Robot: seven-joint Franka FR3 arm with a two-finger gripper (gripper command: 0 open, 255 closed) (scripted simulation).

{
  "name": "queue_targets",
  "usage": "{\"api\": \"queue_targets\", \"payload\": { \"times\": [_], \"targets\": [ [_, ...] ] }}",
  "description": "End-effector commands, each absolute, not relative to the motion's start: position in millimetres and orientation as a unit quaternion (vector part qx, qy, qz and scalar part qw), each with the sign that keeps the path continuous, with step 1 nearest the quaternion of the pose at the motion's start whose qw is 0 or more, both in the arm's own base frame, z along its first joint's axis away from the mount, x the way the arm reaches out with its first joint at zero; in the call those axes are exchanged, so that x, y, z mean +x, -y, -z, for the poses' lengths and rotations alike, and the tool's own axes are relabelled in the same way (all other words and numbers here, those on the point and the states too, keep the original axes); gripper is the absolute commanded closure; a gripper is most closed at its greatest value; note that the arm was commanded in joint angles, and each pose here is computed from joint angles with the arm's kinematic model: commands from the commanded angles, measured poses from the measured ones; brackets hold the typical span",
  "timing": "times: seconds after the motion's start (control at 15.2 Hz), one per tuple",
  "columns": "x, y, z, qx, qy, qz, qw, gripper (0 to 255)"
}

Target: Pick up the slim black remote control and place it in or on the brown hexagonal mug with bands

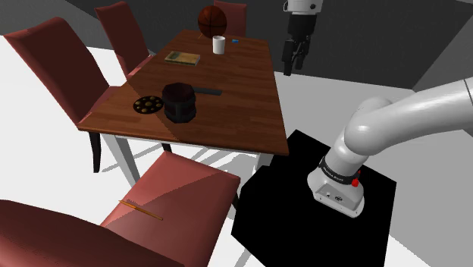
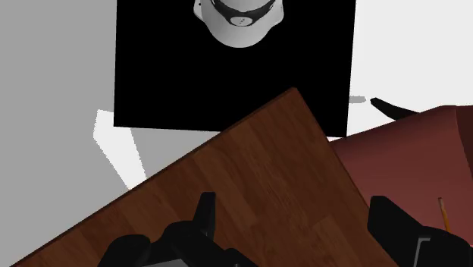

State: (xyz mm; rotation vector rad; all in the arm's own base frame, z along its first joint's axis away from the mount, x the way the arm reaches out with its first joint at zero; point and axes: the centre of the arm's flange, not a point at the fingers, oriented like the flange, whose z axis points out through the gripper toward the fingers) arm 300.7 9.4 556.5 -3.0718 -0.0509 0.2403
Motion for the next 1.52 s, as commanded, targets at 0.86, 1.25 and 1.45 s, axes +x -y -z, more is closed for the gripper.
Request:
{"api": "queue_targets", "payload": {
  "times": [0.86,1.25,1.45],
  "targets": [
    [443,17,-475,-0.992,0.111,-0.055,0.033,0],
    [510,19,-440,-0.986,0.154,-0.045,0.034,0],
    [545,18,-423,-0.983,0.176,-0.039,0.035,0]
  ]
}}
